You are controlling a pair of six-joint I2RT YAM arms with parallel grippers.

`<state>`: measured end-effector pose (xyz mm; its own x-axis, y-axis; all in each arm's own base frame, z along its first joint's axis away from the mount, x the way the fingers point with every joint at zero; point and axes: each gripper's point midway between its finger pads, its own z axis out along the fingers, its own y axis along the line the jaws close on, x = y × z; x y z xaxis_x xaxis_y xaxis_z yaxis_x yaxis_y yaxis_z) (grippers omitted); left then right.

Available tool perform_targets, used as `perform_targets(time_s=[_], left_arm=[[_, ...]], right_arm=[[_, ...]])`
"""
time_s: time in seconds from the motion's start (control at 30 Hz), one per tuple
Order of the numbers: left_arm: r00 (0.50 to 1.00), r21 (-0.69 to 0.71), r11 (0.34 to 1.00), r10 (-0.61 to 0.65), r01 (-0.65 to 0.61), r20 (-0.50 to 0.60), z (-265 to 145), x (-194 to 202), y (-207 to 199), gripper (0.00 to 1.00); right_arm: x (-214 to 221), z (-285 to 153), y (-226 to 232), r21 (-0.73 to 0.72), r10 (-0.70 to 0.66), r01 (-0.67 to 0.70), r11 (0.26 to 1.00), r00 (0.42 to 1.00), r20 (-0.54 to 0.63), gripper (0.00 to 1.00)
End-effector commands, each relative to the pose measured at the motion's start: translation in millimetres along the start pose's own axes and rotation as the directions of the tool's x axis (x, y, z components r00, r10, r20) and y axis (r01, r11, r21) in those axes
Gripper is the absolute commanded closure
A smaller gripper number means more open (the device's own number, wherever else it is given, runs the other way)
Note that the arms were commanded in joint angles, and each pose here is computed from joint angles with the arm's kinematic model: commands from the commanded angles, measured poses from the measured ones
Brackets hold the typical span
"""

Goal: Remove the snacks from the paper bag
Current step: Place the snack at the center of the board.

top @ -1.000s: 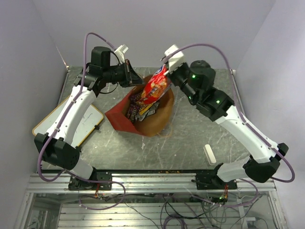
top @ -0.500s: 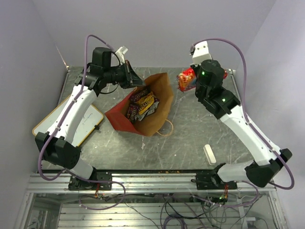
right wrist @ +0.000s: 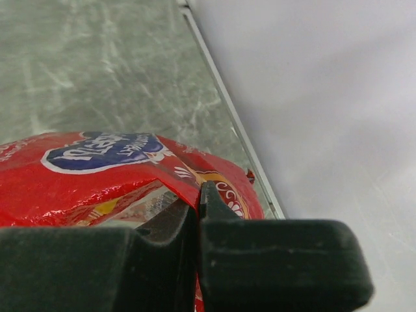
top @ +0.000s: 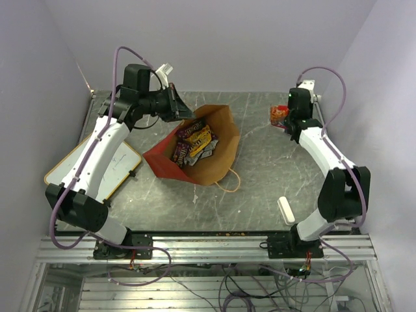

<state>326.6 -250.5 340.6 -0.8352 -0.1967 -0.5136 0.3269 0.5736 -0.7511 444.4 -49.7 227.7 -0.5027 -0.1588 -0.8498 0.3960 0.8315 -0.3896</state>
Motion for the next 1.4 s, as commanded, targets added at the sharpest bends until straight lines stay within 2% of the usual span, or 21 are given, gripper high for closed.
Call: perform_targets(time_s=[0.0, 0.13, 0.27, 0.43, 0.6, 0.8, 0.83, 1.0, 1.1, 1.17, 1.3, 1.37], left_arm=[[0.999, 0.008, 1.000, 0.029, -0.030, 0.023, -5, -8, -6, 0.93], [1.000, 0.008, 1.000, 0.025, -0.025, 0.016, -4, -7, -4, 0.93], [0.999, 0.011, 0.999, 0.036, -0.036, 0.009, -4, -8, -6, 0.93], [1.000, 0.062, 0.998, -0.020, 0.020, 0.000, 3, 0, -9, 0.93], [0.999, 0.051, 0.997, -0.049, 0.050, -0.015, 4, 9, -4, 0.93], [0.999, 0.050, 0.998, -0.050, 0.050, 0.002, -1, 12, -7, 0.93], [0.999, 0.052, 0.997, -0.050, 0.050, 0.005, -2, 12, -8, 0.93], [0.999, 0.083, 0.996, -0.025, 0.023, 0.025, -4, 7, -16, 0.93], [0.998, 0.127, 0.991, 0.032, -0.039, 0.057, -6, -2, -27, 0.93], [0.993, 0.135, 0.986, 0.083, -0.093, 0.084, -7, -7, -31, 0.93], [0.981, 0.135, 0.975, 0.162, -0.176, 0.109, -6, -14, -34, 0.93], [0.975, 0.142, 0.968, 0.190, -0.205, 0.111, -7, -15, -36, 0.93]], right_arm=[[-45, 28, -48, 0.148, 0.211, -0.234, 0.961, 0.965, 0.154, 1.00], [-26, 46, -71, 0.248, 0.147, -0.176, 0.953, 0.980, 0.133, 1.00], [12, 58, -64, 0.250, 0.131, -0.147, 0.957, 0.988, 0.080, 1.00], [80, 48, -8, 0.090, 0.266, -0.257, 0.962, 0.956, -0.120, 1.00], [119, 9, 63, -0.127, 0.287, -0.315, 0.941, 0.937, -0.198, 1.00], [143, -1, 89, -0.167, 0.269, -0.319, 0.933, 0.926, -0.266, 0.98], [145, 0, 90, -0.173, 0.251, -0.302, 0.937, 0.931, -0.266, 0.94], [147, -1, 93, -0.218, 0.182, -0.246, 0.945, 0.944, -0.275, 0.54], [135, -9, 91, -0.262, 0.159, -0.228, 0.938, 0.953, -0.259, 0.27], [119, -15, 88, -0.290, 0.142, -0.211, 0.934, 0.960, -0.242, 0.14], [79, -30, 88, -0.381, 0.125, -0.197, 0.903, 0.971, -0.206, 0.08], [52, -44, 93, -0.464, 0.126, -0.179, 0.867, 0.982, -0.143, 0.06]])
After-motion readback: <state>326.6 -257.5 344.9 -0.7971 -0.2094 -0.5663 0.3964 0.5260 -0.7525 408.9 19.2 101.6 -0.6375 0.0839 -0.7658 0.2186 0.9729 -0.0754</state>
